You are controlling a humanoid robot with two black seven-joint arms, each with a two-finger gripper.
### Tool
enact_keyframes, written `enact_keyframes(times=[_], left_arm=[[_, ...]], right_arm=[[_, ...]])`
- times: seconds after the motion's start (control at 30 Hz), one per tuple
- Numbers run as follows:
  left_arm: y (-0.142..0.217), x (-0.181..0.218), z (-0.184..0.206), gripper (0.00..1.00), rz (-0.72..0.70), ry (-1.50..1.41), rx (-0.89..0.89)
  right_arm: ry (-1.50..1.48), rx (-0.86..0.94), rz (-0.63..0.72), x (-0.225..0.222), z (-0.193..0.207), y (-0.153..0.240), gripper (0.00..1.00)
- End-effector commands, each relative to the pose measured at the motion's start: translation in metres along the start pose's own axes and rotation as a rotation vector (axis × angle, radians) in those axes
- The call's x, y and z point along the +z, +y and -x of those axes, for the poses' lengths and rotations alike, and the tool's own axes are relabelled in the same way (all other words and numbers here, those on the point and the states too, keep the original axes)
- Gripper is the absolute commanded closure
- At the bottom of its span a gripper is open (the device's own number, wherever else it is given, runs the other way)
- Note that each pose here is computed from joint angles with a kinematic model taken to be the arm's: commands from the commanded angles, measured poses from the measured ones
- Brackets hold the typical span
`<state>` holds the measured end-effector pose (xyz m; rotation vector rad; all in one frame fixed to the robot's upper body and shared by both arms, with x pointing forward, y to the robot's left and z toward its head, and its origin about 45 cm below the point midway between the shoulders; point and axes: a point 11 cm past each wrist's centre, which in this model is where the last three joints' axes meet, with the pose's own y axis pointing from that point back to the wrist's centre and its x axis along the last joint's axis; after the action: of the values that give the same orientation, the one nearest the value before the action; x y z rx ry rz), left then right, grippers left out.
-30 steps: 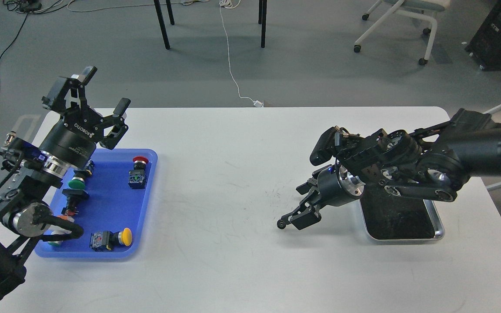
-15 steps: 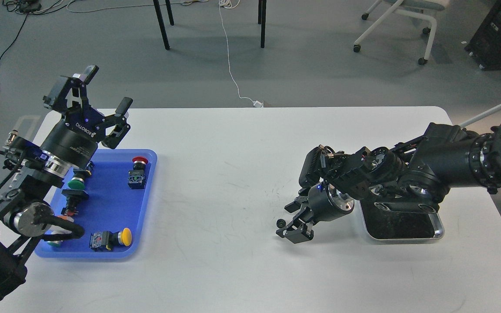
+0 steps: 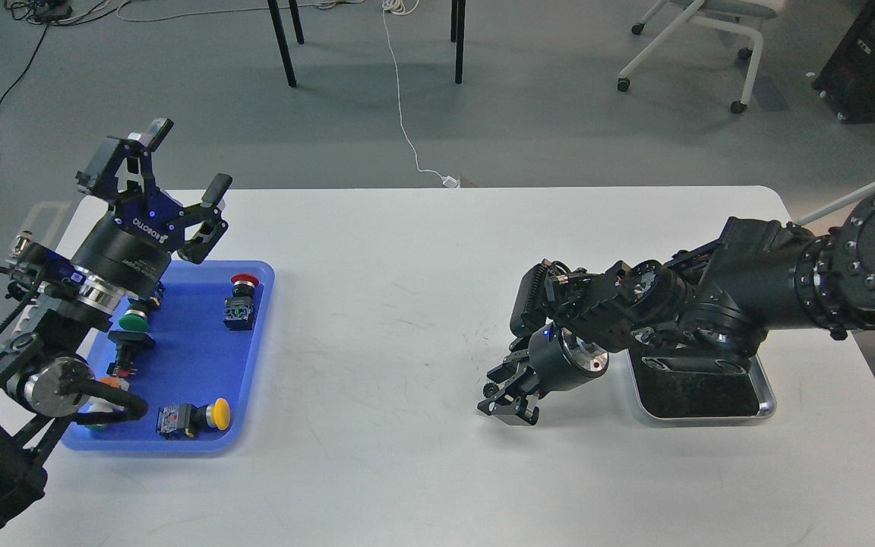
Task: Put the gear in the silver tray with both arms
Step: 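Reach the right gripper to the second gear and grasp it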
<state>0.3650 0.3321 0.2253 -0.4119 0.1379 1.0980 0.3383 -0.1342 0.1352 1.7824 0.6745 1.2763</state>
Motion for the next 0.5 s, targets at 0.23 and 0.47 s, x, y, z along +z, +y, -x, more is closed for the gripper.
enact_keyframes(times=[0.23,0.47], left_arm=[[0.0022,-0.0031,0.0002,0.01,-0.004,0.006,0.005],[0.0018,-0.0019,-0.0003,0.01,-0.002,0.004,0.005]], right_arm=[[0.010,-0.003,0.005,0.0012,-0.0030,-0.0016,0.81],[0.012,0.005,0.017,0.0048,-0.0075,0.0039,0.87]])
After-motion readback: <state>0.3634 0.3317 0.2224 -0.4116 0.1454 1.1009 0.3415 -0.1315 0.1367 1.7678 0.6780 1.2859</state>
